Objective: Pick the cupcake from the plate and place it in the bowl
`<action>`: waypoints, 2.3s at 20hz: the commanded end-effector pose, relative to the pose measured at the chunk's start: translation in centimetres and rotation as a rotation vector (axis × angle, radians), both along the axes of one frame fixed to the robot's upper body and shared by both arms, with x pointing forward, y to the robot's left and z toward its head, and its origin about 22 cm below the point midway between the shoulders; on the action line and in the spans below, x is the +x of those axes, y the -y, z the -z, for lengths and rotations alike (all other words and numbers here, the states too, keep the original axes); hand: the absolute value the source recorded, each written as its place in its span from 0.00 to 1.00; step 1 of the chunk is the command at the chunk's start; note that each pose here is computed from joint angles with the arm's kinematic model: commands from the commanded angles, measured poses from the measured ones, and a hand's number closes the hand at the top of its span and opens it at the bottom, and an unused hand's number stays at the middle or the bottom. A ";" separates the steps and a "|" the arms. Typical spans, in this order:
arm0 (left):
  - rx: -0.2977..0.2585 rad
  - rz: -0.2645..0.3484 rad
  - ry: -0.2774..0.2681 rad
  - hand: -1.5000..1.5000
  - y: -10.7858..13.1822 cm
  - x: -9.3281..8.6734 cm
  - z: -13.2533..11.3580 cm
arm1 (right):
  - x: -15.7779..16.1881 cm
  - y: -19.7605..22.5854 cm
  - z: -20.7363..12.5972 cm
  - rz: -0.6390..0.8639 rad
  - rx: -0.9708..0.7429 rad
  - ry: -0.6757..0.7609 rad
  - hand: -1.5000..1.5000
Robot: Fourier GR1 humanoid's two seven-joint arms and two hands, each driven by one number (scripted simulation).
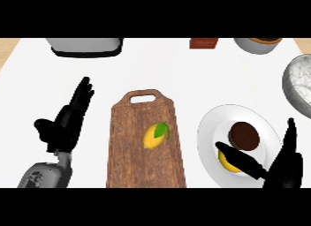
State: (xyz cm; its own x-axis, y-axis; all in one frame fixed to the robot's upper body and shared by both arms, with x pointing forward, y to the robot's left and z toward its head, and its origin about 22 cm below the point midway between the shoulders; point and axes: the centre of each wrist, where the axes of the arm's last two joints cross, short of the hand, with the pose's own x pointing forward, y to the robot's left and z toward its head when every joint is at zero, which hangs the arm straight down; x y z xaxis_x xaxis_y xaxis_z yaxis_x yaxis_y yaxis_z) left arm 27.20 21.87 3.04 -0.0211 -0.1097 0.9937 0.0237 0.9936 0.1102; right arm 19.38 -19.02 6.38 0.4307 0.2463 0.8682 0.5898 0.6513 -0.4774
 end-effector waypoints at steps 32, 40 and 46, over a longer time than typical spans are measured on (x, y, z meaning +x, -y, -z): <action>0.000 0.001 -0.001 0.50 -0.2 0.2 0.2 | 3.8 0.7 9.9 0.037 0.078 -0.104 0.00; -0.012 0.005 -0.003 0.50 -0.5 0.7 -0.3 | 4.5 -1.5 9.7 -0.169 -0.090 -0.189 1.00; 0.015 -0.004 -0.001 0.50 0.3 0.2 0.3 | 3.5 0.4 8.6 -0.531 -0.075 -0.094 1.00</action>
State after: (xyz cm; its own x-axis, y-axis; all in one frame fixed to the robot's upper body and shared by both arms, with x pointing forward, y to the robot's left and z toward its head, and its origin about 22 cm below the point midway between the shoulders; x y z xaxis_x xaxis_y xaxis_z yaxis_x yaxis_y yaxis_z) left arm 27.20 21.50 3.06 -0.0201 -0.1085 0.9939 0.0281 0.9936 0.1091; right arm 23.59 -19.70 -3.36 0.4462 0.4205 0.7900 0.3570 0.7258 -0.5880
